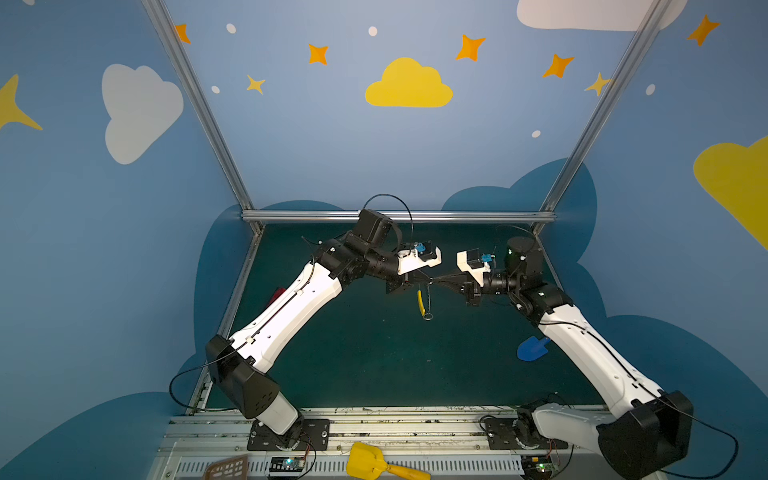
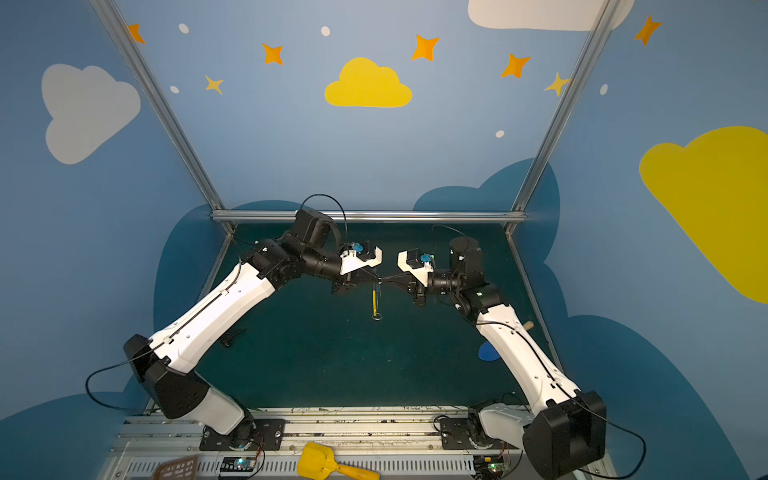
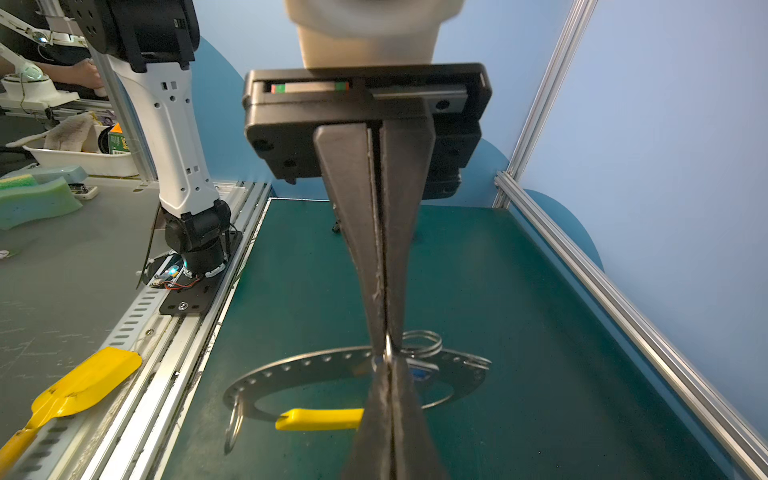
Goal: Put the keys on the keyring
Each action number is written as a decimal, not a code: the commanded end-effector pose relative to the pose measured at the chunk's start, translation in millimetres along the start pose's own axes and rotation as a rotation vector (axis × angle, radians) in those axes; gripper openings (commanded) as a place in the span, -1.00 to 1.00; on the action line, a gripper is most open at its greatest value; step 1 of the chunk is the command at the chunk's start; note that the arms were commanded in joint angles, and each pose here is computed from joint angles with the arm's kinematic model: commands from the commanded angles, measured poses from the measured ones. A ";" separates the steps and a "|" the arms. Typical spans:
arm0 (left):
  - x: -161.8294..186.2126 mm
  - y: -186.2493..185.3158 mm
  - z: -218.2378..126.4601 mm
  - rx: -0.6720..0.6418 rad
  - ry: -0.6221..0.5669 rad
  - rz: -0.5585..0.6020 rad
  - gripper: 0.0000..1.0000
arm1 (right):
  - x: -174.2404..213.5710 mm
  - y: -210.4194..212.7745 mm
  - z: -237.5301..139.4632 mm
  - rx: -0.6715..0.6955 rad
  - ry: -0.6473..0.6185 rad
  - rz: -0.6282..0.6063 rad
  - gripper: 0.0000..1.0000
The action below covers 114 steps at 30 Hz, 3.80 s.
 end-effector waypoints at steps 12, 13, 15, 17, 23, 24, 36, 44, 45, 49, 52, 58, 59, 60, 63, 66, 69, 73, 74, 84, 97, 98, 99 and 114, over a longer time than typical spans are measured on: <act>-7.6 2.3 -2.6 -0.043 -0.051 0.037 -0.93 | -16.4 6.9 -2.3 -0.044 -0.043 -0.014 -1.00; -7.7 1.2 -2.8 -0.037 -0.052 0.038 -0.93 | -15.5 8.0 -2.4 -0.048 -0.039 -0.013 -1.00; -8.3 -0.2 -3.4 -0.033 -0.054 0.037 -0.93 | -14.3 8.3 -3.6 -0.039 -0.025 -0.015 -0.87; -7.6 -0.8 -4.3 -0.031 -0.052 0.039 -0.93 | -12.6 8.1 -4.4 -0.026 -0.012 -0.019 -0.74; -7.8 -3.4 -4.5 -0.018 -0.051 0.043 -0.93 | -14.9 10.2 -3.9 -0.033 -0.008 -0.018 -0.64; -7.6 -3.7 -4.5 -0.017 -0.051 0.041 -0.93 | -15.3 10.8 -3.5 -0.037 -0.008 -0.017 -0.65; -9.9 -8.2 -9.9 -0.018 -0.053 0.061 -0.93 | -7.1 10.1 4.7 -0.054 0.025 0.004 -0.70; -9.9 -10.5 -14.8 -0.022 -0.064 0.062 -0.93 | -3.9 8.1 2.4 -0.025 0.026 0.001 -0.61; -9.7 -10.5 -15.4 -0.022 -0.067 0.061 -0.93 | -3.7 8.0 2.5 -0.027 0.026 0.005 -0.63; -11.0 -12.0 -16.2 -0.017 -0.079 0.064 -0.93 | -5.1 9.0 4.5 -0.051 0.016 0.013 -0.79; -11.7 -11.8 -17.3 -0.022 -0.083 0.068 -0.93 | -5.4 8.6 4.9 -0.057 0.011 0.007 -0.67; -18.2 -4.2 -29.5 -0.056 -0.160 0.037 -0.93 | 5.2 -5.1 -4.2 0.111 0.019 0.012 -0.25; -19.8 -3.3 -31.5 -0.058 -0.176 0.031 -0.93 | 5.8 -6.1 -5.0 0.129 0.007 0.013 -0.22; -21.1 -2.1 -33.0 -0.059 -0.194 0.021 -0.93 | 7.7 -7.1 -5.9 0.145 -0.003 0.013 -0.18; -26.2 0.9 -37.6 -0.064 -0.240 0.009 -0.93 | 10.5 -9.4 -6.3 0.161 -0.018 0.025 -0.11; -28.3 1.9 -38.3 -0.058 -0.267 0.000 -0.93 | 6.7 -9.8 -2.0 0.130 -0.050 0.026 -0.09; -29.4 1.9 -37.9 -0.055 -0.281 -0.003 -0.93 | 0.0 -9.1 4.0 0.091 -0.067 0.036 -0.08; -29.7 2.0 -37.4 -0.056 -0.288 -0.007 -0.93 | -7.0 -7.7 10.2 0.067 -0.071 0.029 -0.06; -29.6 1.9 -37.8 -0.055 -0.288 -0.008 -0.93 | -7.5 -8.0 11.8 0.063 -0.070 0.034 -0.06; -28.9 3.6 -36.4 -0.060 -0.289 -0.006 -0.93 | -11.5 -4.3 23.6 0.015 -0.078 0.024 -0.15; -27.3 9.2 -42.1 -0.102 -0.278 -0.005 -0.93 | 2.1 -10.4 16.3 0.170 -0.024 -0.044 -0.94; -27.2 9.8 -42.8 -0.106 -0.279 -0.006 -0.93 | 2.9 -10.2 15.5 0.176 -0.022 -0.056 -0.96; -26.7 10.4 -42.8 -0.108 -0.279 -0.008 -0.93 | 3.5 -9.3 15.0 0.177 -0.018 -0.064 -0.96; -24.4 15.1 -46.2 -0.125 -0.292 -0.035 -0.93 | 2.8 -14.1 -0.6 0.369 0.037 -0.276 -1.00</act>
Point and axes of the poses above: each gripper's point midway between its finger pads, its own z axis out along the fingers, its own y axis along the line the jaws close on, x = y × z, the point moved 3 cm from there along -z, back along the fingers, and after that the axes turned 11 degrees about z, right-handed, at the moved point
